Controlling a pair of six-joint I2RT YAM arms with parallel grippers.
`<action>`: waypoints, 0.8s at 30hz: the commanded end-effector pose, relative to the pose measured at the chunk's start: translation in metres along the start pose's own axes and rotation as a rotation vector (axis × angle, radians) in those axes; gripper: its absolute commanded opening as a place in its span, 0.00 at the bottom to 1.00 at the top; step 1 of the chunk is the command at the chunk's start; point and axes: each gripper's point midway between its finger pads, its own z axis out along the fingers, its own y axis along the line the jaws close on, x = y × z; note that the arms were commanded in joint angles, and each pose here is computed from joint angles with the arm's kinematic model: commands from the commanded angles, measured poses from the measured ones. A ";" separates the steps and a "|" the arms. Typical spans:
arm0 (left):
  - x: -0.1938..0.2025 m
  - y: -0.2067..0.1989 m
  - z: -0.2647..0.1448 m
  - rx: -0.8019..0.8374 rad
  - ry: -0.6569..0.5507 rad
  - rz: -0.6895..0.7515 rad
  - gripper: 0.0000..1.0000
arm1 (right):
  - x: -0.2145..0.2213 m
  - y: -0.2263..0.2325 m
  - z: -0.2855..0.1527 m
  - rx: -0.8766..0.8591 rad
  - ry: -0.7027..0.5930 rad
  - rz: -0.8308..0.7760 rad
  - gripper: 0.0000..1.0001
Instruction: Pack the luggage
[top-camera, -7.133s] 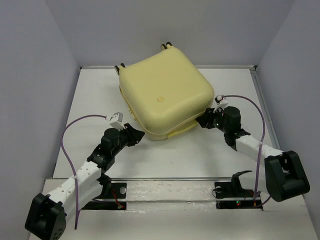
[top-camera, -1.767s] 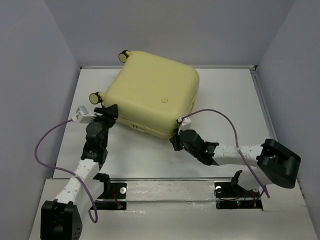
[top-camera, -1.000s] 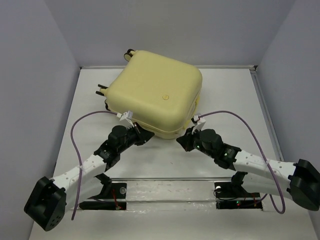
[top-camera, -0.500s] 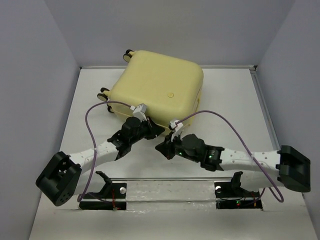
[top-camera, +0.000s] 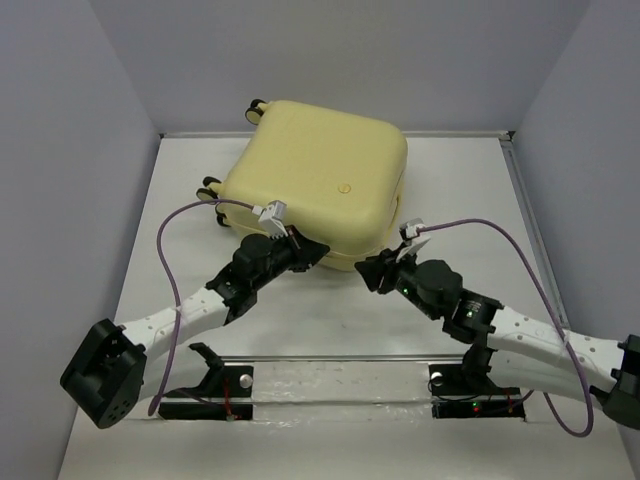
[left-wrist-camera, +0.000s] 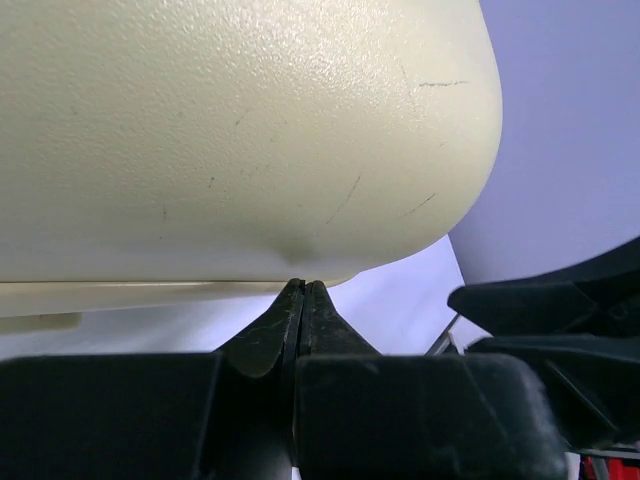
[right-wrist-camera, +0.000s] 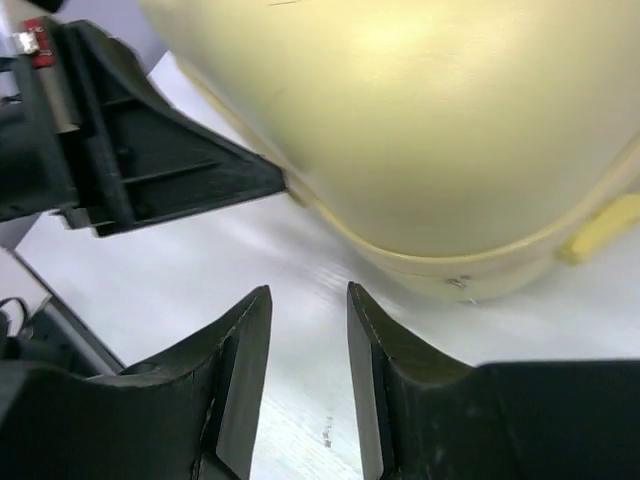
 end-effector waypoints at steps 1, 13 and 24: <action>-0.012 -0.007 -0.001 0.031 -0.060 0.019 0.06 | 0.021 -0.055 -0.006 0.137 0.056 -0.039 0.43; -0.004 -0.001 -0.006 0.026 -0.040 0.031 0.06 | 0.021 -0.100 0.024 0.107 0.055 -0.142 0.47; 0.000 0.002 0.001 0.019 -0.020 0.034 0.06 | 0.020 -0.086 0.044 -0.016 0.011 -0.147 0.46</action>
